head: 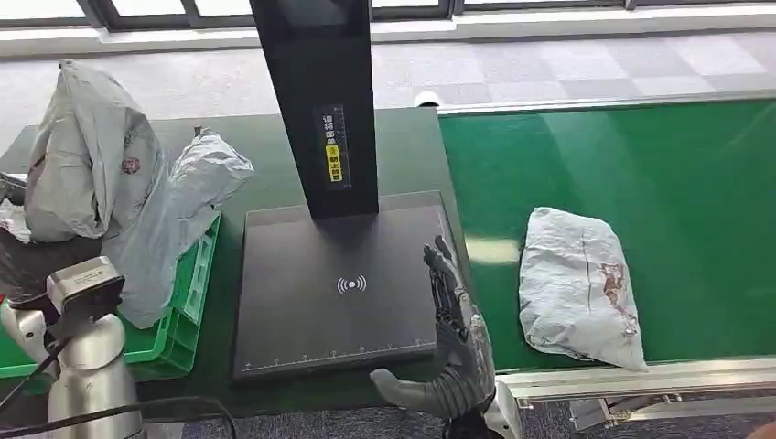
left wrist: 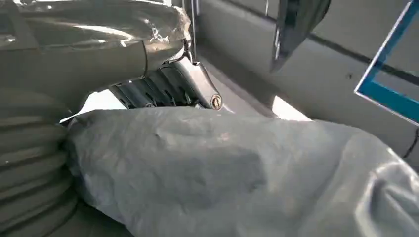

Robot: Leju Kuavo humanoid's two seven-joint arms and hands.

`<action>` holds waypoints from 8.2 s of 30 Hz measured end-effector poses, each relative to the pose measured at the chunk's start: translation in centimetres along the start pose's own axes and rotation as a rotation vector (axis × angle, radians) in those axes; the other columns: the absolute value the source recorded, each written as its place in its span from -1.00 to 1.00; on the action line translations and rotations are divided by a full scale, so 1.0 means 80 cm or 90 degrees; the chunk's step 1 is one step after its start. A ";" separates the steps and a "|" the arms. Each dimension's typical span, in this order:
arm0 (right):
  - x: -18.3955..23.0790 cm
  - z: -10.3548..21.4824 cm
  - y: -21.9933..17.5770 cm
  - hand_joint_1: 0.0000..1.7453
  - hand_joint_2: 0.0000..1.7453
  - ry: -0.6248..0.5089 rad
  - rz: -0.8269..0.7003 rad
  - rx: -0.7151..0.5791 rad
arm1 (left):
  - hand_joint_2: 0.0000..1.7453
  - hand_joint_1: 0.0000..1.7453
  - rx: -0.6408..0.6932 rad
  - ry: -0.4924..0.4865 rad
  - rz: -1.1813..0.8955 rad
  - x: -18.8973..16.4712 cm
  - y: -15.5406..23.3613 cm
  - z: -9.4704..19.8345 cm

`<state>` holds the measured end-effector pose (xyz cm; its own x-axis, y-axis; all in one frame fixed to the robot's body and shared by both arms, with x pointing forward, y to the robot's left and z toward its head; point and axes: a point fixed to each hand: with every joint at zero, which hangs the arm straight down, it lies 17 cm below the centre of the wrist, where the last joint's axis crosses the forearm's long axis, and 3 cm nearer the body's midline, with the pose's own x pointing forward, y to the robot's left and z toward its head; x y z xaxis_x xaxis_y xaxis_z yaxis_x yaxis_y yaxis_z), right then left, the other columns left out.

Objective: Moved the parcel from conveyor to table for the left to box.

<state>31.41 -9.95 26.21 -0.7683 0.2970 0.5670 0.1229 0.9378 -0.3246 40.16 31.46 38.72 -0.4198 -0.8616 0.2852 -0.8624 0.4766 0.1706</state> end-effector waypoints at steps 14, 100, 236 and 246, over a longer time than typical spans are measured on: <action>0.001 -0.004 0.000 -1.00 1.00 -0.004 -0.004 -0.002 | 1.00 1.00 0.050 0.070 -0.035 -0.063 0.042 0.002; -0.275 0.192 -0.200 -1.00 1.00 0.482 0.746 0.188 | -1.00 -1.00 -0.075 0.454 0.467 0.004 -0.082 0.207; -0.251 -0.054 -0.021 1.00 1.00 0.132 0.359 0.050 | -1.00 -1.00 -0.174 0.441 0.513 0.042 -0.160 0.230; -0.253 -0.046 0.050 1.00 1.00 0.192 0.223 0.062 | -1.00 -1.00 -0.190 0.446 0.542 0.056 -0.182 0.227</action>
<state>49.77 -11.56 16.26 -0.4725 0.6448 0.6008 0.2711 0.7550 -0.5970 45.70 17.48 20.36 -0.5051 0.0031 0.8631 -0.2328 0.9624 -0.1397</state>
